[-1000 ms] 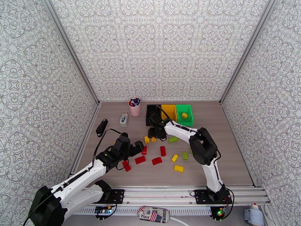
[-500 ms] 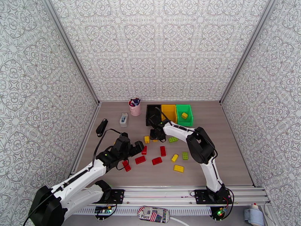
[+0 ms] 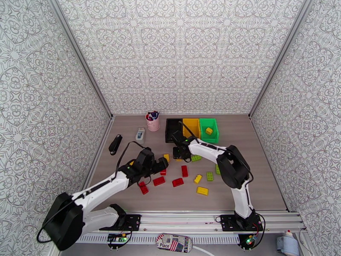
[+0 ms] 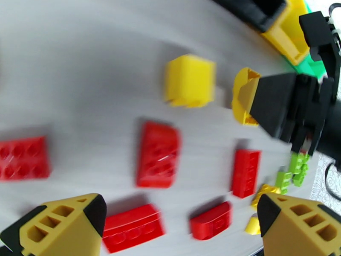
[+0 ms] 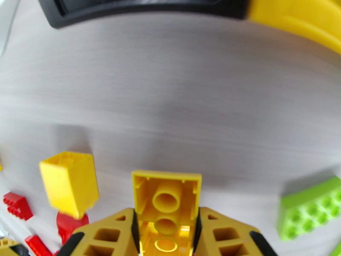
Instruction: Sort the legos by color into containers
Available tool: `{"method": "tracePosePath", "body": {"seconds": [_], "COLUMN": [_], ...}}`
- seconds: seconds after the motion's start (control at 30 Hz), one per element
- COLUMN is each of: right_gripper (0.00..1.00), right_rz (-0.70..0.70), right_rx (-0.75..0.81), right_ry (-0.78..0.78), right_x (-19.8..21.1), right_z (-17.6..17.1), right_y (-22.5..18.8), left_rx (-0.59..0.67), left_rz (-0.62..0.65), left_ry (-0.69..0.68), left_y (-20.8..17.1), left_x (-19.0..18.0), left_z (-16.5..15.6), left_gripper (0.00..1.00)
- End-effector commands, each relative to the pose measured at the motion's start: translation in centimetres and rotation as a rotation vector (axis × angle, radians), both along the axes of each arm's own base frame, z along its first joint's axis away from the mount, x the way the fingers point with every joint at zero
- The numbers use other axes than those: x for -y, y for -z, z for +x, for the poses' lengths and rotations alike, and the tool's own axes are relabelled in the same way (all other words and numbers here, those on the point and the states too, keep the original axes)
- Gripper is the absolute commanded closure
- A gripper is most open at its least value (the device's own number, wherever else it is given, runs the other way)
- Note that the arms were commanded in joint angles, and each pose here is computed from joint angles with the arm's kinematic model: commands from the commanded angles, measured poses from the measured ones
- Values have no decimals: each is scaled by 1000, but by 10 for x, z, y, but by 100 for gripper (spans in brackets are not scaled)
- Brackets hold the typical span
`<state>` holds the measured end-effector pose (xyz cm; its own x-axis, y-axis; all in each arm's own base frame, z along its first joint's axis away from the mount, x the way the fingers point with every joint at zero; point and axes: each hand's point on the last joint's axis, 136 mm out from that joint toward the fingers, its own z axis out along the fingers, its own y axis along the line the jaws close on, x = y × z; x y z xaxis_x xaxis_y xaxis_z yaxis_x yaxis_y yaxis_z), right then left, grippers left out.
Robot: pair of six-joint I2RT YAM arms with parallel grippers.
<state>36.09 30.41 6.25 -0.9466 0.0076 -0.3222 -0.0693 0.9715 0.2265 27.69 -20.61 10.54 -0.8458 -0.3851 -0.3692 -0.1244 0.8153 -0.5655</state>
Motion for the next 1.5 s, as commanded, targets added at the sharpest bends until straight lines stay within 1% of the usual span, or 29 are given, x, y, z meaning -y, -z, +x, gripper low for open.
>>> {"method": "tracePosePath", "body": {"seconds": [0.0,0.23,0.43,0.53,0.6,0.7,0.83,0.93,1.03,1.2,1.47], "right_gripper": [72,72,72,72,71,67,57,49,41,38,33], "right_rz": [16,15,-2,-12,-16,-33,-51,-51,-35,19,76], "right_rx": [78,131,177,187,189,189,167,169,173,176,181], "right_ry": [52,176,277,320,339,353,360,355,346,319,256], "right_x": [33,113,173,194,203,212,219,219,216,204,168], "right_z": [13,29,60,81,94,115,134,142,141,126,80], "right_y": [-35,-67,-91,-97,-99,-102,-98,-101,-104,-109,-106], "left_rx": [90,118,177,210,227,250,273,288,298,285,208], "left_rz": [-60,-115,-145,-183,-202,-221,-217,-180,-139,-53,60], "left_ry": [83,206,294,357,378,391,387,369,327,243,127], "left_y": [-30,-60,-89,-107,-117,-130,-143,-147,-145,-128,-83], "left_x": [37,102,160,190,204,214,207,191,169,124,50], "left_z": [24,72,122,141,152,161,158,148,138,114,77], "left_gripper": [1,1,1,1,1,1,1,1,1,1,1]}}
